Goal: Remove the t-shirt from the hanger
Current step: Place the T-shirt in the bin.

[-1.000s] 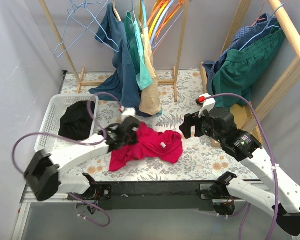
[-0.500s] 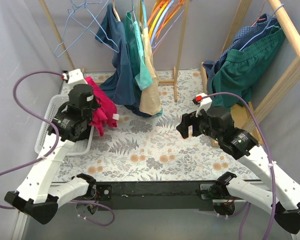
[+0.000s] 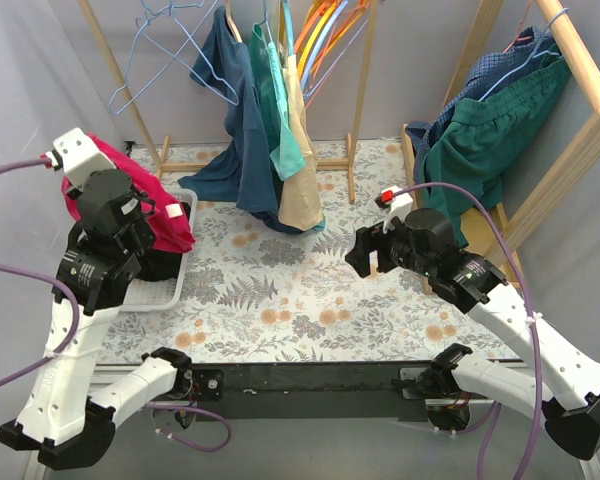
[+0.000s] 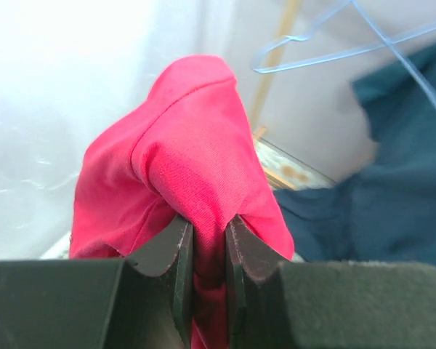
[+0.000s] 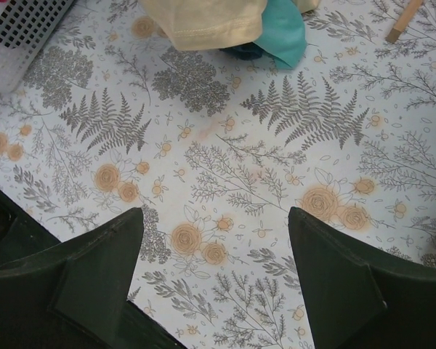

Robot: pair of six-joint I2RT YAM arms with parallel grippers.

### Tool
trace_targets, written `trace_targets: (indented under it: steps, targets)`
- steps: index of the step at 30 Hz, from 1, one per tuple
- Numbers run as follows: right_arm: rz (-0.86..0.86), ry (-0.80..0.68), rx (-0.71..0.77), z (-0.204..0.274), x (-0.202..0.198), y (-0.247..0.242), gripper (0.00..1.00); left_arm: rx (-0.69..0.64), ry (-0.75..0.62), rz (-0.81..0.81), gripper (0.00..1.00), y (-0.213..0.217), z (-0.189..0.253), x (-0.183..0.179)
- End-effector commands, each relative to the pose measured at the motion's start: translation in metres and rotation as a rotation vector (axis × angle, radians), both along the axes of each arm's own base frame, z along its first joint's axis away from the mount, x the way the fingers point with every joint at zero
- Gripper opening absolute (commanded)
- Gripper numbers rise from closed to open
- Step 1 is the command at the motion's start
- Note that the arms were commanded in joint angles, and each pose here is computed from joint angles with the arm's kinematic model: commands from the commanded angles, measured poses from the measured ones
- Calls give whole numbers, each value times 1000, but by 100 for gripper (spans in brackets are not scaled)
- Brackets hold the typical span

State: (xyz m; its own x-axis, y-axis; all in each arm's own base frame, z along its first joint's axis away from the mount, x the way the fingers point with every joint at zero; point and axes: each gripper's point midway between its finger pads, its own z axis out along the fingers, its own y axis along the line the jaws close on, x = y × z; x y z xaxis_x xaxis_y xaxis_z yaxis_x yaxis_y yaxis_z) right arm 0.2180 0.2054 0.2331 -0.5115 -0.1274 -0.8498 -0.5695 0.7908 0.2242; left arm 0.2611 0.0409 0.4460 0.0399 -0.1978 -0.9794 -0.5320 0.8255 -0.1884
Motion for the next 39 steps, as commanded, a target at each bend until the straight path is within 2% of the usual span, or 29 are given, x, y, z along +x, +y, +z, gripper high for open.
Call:
trace_targets:
  steps: [1,3,7,8,10,11,12,14,17,18,22,26,27,28,30,31,32,36,39]
  targets:
    - [57,-11,38,2,-1,14,88,50,-10,232,0,38,-20,-28]
    - [65,-8,33,0,-1,14,88,42,-66,307,0,50,-22,-44]
    - [80,-5,24,-2,-1,16,88,108,13,369,0,57,-54,-48]
    - [83,-2,25,-3,-2,16,88,92,12,369,0,56,-60,-45]
    - [92,-1,27,-4,-2,18,88,94,118,295,0,46,-93,-29]
    - [97,5,33,-5,-3,19,88,38,123,284,0,42,-107,-21]
    - [100,8,32,-7,-4,20,87,17,216,219,0,33,-135,-13]
    - [103,12,34,-7,-5,19,87,-30,348,222,0,39,-186,-3]
    - [98,6,36,-7,-7,16,87,-174,407,124,0,38,-237,12]
    - [100,0,36,-6,-8,15,87,-228,378,113,0,46,-241,18]
    - [91,-13,34,-4,-7,13,87,-305,400,134,0,72,-266,13]
    - [97,-9,32,-4,-5,16,87,-404,460,131,0,73,-307,8]
    - [102,-6,35,-4,-6,17,87,-441,478,143,9,74,-321,9]
    - [100,-11,39,-1,-5,17,87,-472,498,132,23,74,-328,10]
    - [95,-17,41,2,-5,16,87,-489,501,108,80,71,-320,17]
    - [90,-20,42,4,-4,16,88,-479,467,101,86,72,-305,21]
    - [83,-21,47,6,-4,15,88,-466,427,74,96,71,-287,25]
    - [51,19,58,27,-2,17,96,-396,364,-135,98,48,-224,37]
    - [37,22,73,50,4,22,97,-398,345,-217,98,33,-211,37]
